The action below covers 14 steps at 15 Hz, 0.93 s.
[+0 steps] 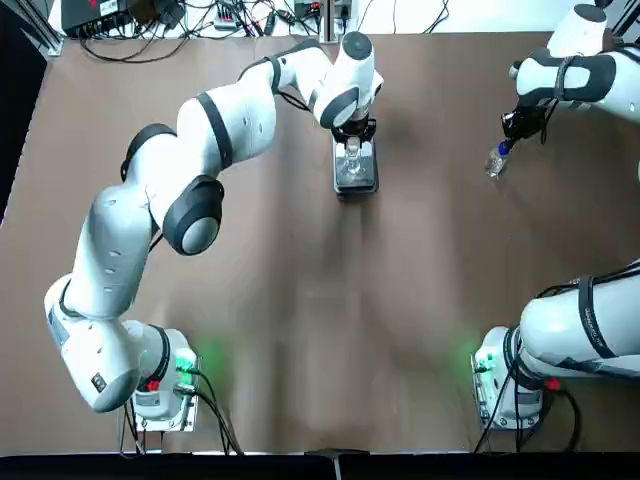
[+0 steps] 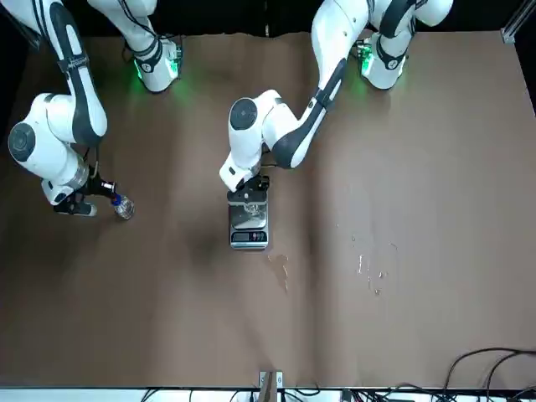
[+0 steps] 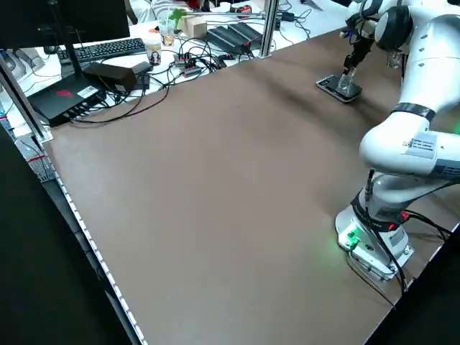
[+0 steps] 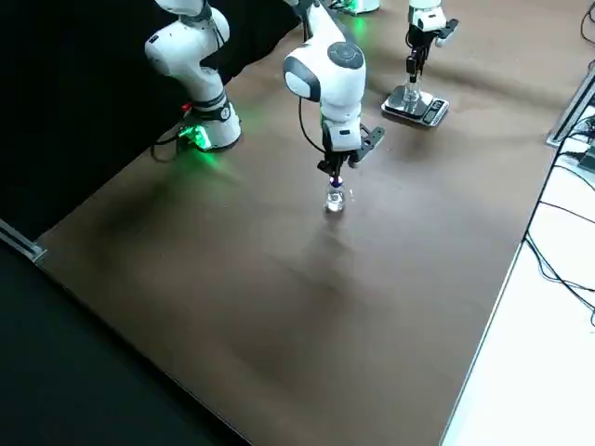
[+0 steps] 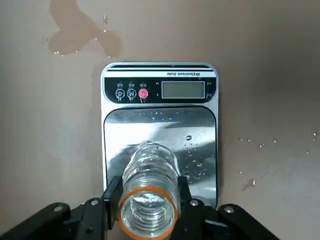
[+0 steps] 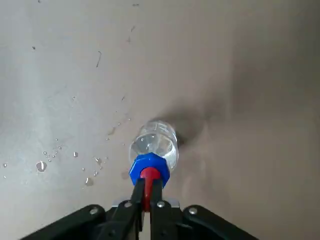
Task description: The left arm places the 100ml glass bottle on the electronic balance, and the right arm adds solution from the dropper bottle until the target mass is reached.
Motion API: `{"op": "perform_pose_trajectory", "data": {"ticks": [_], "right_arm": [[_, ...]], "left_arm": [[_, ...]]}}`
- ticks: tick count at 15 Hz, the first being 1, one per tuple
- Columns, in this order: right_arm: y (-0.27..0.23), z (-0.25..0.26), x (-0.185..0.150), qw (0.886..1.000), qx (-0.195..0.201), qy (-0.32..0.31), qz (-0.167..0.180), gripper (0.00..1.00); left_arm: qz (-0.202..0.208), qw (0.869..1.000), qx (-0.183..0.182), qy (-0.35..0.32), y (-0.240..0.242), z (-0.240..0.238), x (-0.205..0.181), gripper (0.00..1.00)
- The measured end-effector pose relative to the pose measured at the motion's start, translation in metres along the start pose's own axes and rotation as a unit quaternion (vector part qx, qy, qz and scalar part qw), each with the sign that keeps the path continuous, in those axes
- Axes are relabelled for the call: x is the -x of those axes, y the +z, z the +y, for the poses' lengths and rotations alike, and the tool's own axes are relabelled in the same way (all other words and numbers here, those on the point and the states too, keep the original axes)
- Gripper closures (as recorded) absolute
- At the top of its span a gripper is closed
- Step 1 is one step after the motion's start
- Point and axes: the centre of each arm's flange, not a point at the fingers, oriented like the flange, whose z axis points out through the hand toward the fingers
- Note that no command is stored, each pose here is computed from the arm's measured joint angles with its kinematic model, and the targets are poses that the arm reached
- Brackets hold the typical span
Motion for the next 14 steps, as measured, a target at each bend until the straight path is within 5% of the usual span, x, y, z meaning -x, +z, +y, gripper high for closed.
{"op": "perform_pose_trajectory", "data": {"ticks": [6,12,14], "right_arm": [[-0.002,0.000,-0.001,1.000,0.000,0.000,-0.001,0.89],[-0.002,0.000,-0.001,1.000,0.000,0.000,-0.002,0.89],[-0.002,0.000,-0.001,1.000,0.000,0.000,-0.002,0.89]], "left_arm": [[0.021,0.999,0.024,-0.006,0.001,0.001,-0.009,0.51],[0.025,0.999,0.027,-0.026,-0.002,0.000,-0.013,0.03],[0.030,0.999,0.030,-0.032,-0.010,-0.003,-0.021,0.00]]}}
